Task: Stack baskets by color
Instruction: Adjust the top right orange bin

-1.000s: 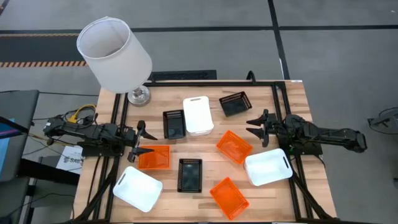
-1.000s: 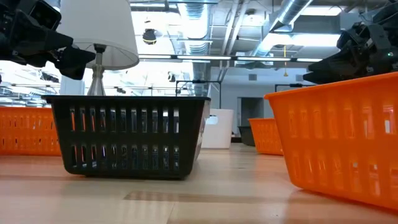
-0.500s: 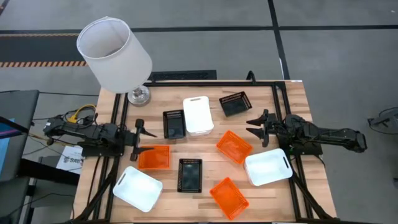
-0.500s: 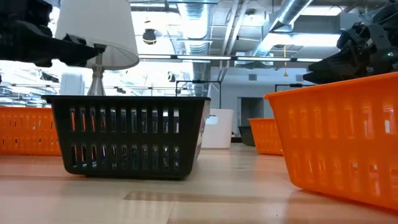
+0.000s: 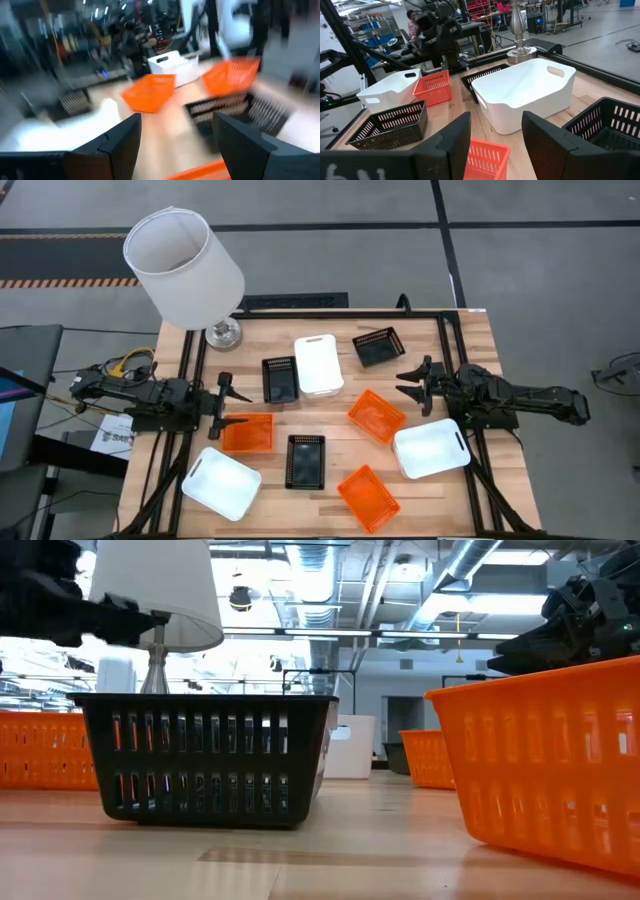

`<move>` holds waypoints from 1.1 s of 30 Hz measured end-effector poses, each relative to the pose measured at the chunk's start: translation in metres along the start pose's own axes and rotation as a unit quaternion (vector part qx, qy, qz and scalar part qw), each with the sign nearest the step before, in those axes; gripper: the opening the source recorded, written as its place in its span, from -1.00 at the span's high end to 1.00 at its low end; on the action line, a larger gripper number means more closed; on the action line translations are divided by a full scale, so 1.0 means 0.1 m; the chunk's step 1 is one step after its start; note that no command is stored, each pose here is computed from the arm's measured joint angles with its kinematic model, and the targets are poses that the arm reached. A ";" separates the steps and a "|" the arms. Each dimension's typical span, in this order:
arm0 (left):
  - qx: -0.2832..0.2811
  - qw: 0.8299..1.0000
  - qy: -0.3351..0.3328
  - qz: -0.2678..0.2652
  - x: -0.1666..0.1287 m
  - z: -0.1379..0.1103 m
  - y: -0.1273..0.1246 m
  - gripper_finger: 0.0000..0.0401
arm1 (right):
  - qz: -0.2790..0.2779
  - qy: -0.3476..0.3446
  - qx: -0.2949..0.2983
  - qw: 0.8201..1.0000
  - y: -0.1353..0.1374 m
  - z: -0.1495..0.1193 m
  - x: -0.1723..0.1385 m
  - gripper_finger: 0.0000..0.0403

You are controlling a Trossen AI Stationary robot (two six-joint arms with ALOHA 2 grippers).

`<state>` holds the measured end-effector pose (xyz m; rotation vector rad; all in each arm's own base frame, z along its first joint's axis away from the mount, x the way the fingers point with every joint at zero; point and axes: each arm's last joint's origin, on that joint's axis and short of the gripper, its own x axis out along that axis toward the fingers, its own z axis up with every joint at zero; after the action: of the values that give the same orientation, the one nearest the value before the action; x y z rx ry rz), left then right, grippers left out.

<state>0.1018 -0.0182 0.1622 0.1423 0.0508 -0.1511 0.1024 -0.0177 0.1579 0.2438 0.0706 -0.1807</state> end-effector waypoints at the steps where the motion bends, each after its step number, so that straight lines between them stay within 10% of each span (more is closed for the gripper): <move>1: -0.069 0.998 -0.004 0.000 0.00 0.01 0.00 -0.16 | 0.000 0.000 0.000 1.000 0.00 0.00 0.00 0.00; 5: -0.304 0.952 -0.027 0.005 0.00 0.05 0.01 -0.16 | 0.000 0.000 0.000 1.000 0.00 0.00 0.00 0.00; 12: -0.466 0.869 -0.088 0.138 -0.02 0.06 0.10 -0.16 | 0.002 -0.009 0.001 1.000 0.00 0.02 0.00 0.00; 21: -0.497 0.825 -0.132 0.235 -0.04 0.04 0.16 -0.16 | 0.021 -0.016 0.037 0.999 0.04 0.03 0.00 0.00; 33: -0.484 0.816 -0.151 0.277 -0.06 0.04 0.18 -0.16 | 0.025 -0.013 0.155 0.988 0.05 0.03 0.00 0.00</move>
<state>0.0989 -0.0003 0.1694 -0.8943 -0.2346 0.4508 0.1033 -0.0141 0.1620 0.5523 0.0107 -0.1433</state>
